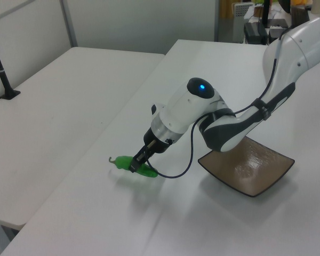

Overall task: Chili peppers are placed on a ceramic plate
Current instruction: 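Lift the held chili pepper and carry it over the brown plate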

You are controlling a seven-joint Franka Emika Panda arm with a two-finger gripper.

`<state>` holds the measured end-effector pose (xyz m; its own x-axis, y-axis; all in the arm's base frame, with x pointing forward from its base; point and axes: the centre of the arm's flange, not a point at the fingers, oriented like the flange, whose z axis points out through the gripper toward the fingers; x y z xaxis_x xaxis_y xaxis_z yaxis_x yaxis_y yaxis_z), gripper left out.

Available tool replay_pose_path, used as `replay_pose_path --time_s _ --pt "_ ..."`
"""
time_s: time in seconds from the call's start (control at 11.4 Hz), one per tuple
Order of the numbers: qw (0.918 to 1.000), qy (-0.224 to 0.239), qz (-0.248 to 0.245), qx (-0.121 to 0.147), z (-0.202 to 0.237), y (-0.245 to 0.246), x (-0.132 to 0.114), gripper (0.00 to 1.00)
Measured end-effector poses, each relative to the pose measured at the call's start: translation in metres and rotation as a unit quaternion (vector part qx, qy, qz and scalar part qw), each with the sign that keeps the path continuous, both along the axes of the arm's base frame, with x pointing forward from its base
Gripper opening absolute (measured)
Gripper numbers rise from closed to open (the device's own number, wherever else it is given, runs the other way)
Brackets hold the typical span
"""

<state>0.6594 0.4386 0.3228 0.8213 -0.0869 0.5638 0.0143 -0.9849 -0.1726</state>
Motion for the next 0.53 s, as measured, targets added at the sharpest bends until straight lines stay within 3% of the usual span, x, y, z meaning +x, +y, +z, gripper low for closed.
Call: replay_pose_path --time_s 0.53 --pt "0.9981 0.048 0.022 -0.032 0.029 -0.03 -0.026 0.35"
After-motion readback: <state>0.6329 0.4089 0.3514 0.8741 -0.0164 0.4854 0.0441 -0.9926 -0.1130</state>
